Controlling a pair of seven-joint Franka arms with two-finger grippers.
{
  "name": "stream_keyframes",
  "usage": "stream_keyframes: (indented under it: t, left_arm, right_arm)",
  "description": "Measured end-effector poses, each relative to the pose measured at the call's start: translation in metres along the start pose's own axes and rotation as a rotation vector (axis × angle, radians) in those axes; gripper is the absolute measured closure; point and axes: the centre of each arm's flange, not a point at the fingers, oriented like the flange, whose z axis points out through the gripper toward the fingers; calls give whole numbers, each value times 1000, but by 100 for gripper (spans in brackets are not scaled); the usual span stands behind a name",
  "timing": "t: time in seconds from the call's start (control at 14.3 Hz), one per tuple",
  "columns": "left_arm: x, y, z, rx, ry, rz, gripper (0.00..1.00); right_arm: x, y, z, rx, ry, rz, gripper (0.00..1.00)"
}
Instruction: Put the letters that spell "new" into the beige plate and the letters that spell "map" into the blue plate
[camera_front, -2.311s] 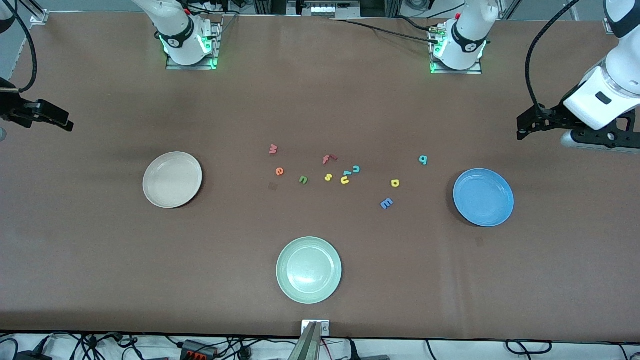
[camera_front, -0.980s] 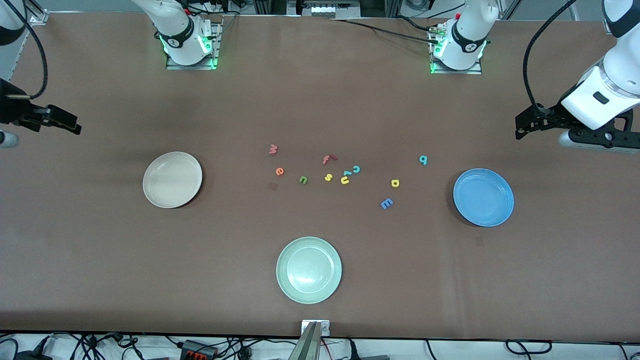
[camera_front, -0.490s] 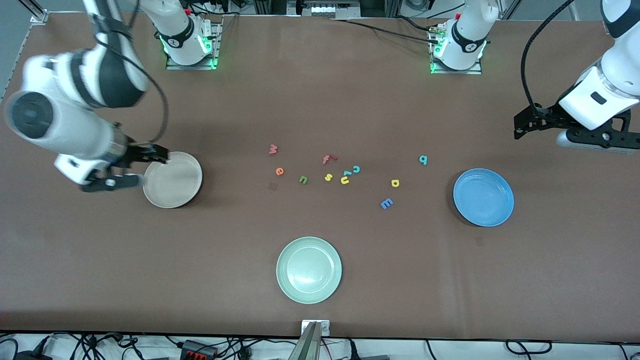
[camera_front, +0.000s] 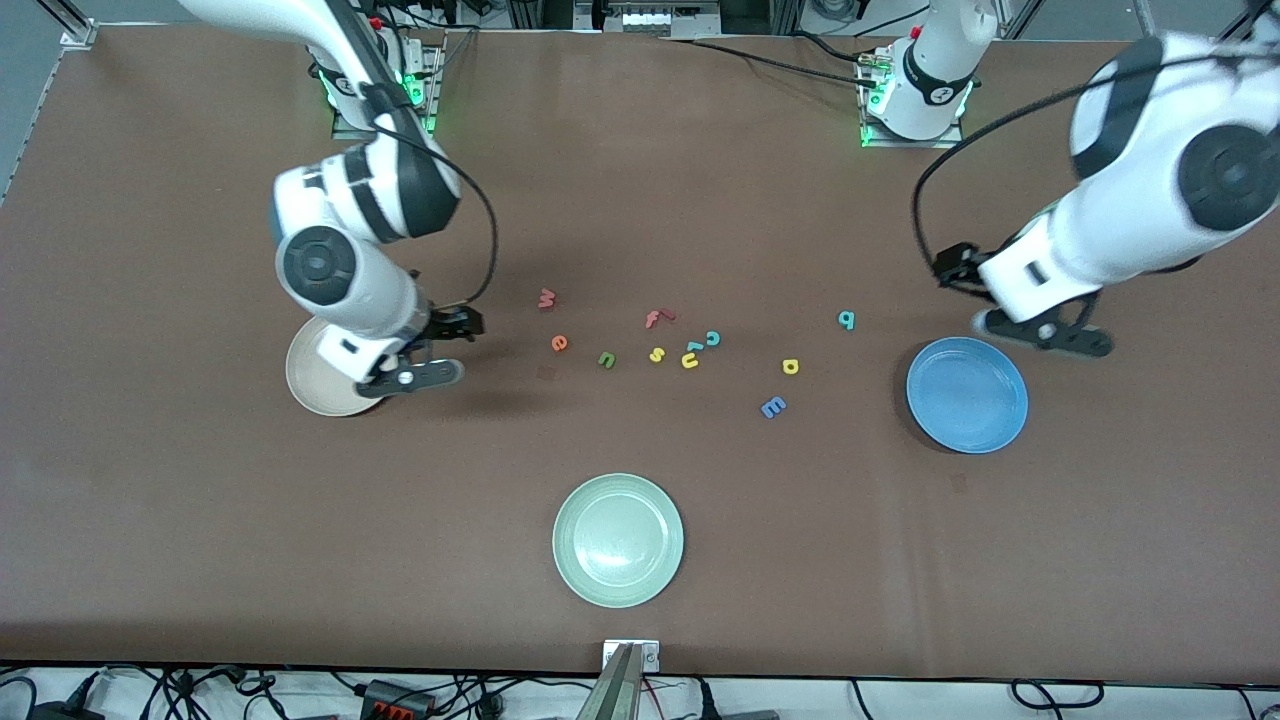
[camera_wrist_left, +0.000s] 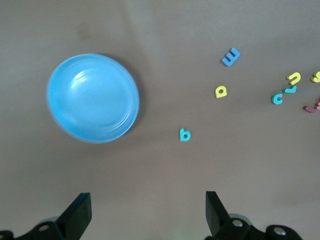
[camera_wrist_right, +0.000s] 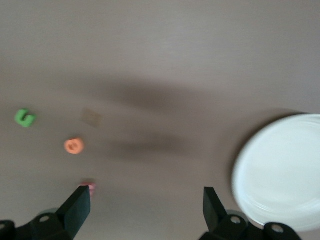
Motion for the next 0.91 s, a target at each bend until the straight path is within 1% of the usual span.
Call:
stream_keyframes:
  t: [0.14, 0.28, 0.35, 0.42, 0.49, 0.56, 0.63, 0.7, 0.77, 0.84, 0.91]
  left_arm:
    - [25, 34, 33, 2, 8, 59, 0]
    - [47, 72, 61, 2, 55, 117, 0]
    - [58, 88, 76, 0, 83, 141, 0]
    - [69, 102, 92, -4, 113, 161, 0]
    - [79, 113, 109, -9, 142, 184, 0]
    - [88, 122, 126, -13, 168, 217, 0]
    - [97, 127, 142, -15, 192, 261, 0]
    - [105, 127, 160, -15, 213, 312, 0]
    - [111, 126, 176, -14, 231, 353, 0]
    - [116, 124, 191, -13, 247, 379, 0]
    - [119, 124, 207, -14, 266, 393, 0]
  right_arm:
    - [4, -31, 28, 1, 21, -33, 0]
    - [10, -50, 54, -5, 47, -48, 0]
    - [13, -57, 65, -8, 50, -54, 3]
    - [15, -63, 74, -12, 48, -59, 3]
    - [16, -70, 81, -16, 43, -55, 9]
    - [15, -77, 88, -20, 37, -47, 9]
    - [12, -87, 95, -24, 31, -40, 12]
    - [9, -99, 103, -29, 26, -40, 12]
    - [6, -108, 110, -33, 22, -40, 18]
    - [4, -113, 116, -37, 18, -42, 18]
    - [3, -115, 121, -41, 13, -43, 23]
